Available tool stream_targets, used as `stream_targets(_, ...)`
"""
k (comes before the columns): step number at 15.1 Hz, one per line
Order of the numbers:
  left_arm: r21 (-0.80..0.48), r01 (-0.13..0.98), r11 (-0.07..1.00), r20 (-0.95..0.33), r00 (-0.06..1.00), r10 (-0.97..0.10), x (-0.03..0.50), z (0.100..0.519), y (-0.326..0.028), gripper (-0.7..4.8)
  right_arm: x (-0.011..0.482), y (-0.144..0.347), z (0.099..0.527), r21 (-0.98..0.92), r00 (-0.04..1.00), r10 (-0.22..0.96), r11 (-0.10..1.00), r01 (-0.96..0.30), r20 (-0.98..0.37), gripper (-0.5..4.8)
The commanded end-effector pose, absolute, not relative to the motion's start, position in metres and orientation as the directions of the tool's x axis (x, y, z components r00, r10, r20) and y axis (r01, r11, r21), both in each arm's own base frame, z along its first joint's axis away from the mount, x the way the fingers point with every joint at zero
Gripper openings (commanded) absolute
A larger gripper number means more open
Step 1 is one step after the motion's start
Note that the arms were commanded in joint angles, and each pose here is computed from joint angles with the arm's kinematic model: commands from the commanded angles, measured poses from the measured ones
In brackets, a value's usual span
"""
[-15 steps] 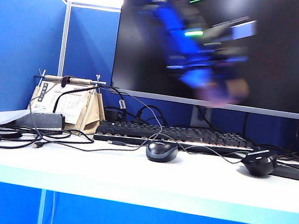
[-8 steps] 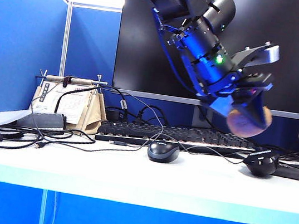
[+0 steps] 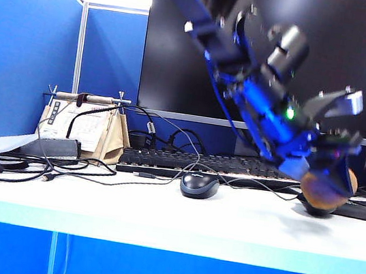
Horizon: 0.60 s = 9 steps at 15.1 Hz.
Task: Pick up the kiwi and place it near the upside-down mouse.
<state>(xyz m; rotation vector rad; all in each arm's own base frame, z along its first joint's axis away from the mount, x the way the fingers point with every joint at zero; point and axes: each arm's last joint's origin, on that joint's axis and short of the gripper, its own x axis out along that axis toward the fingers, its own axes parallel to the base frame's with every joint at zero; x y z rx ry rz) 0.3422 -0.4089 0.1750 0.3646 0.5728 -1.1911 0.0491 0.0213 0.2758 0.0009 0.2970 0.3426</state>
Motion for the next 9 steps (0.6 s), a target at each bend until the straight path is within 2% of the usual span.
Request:
stream_targets(1,-0.058,0.935,0.351,-0.563,0.26,-0.785,0.346,0.166,-0.414,-0.05,0.048,0.021,0.276,0.047,0.897,0.326,0.944,-0.328,-0.298,3.86)
stream_targets(5,-0.058,0.941,0.332,-0.566,0.243,-0.788,0.345,0.157,-0.417,-0.01,0.049,0.021,0.277,0.048,0.9,0.328,0.943,-0.328,-0.287,3.86)
stream_targets(6,-0.038,0.945,0.326,-0.548,0.253,-0.797,0.344,0.159,-0.42,0.91,0.049,0.021,0.279,0.051,0.905,0.331,0.943,-0.329,-0.266,3.86)
stream_targets(7,-0.024,0.943,0.331,-0.533,0.268,-0.803,0.344,0.161,-0.422,1.54,0.05,0.021,0.281,0.054,0.91,0.333,0.942,-0.33,-0.245,3.86)
stream_targets(9,-0.012,0.941,0.338,-0.528,0.281,-0.802,0.342,0.161,-0.424,1.71,0.05,0.022,0.284,0.058,0.916,0.336,0.942,-0.332,-0.219,3.86)
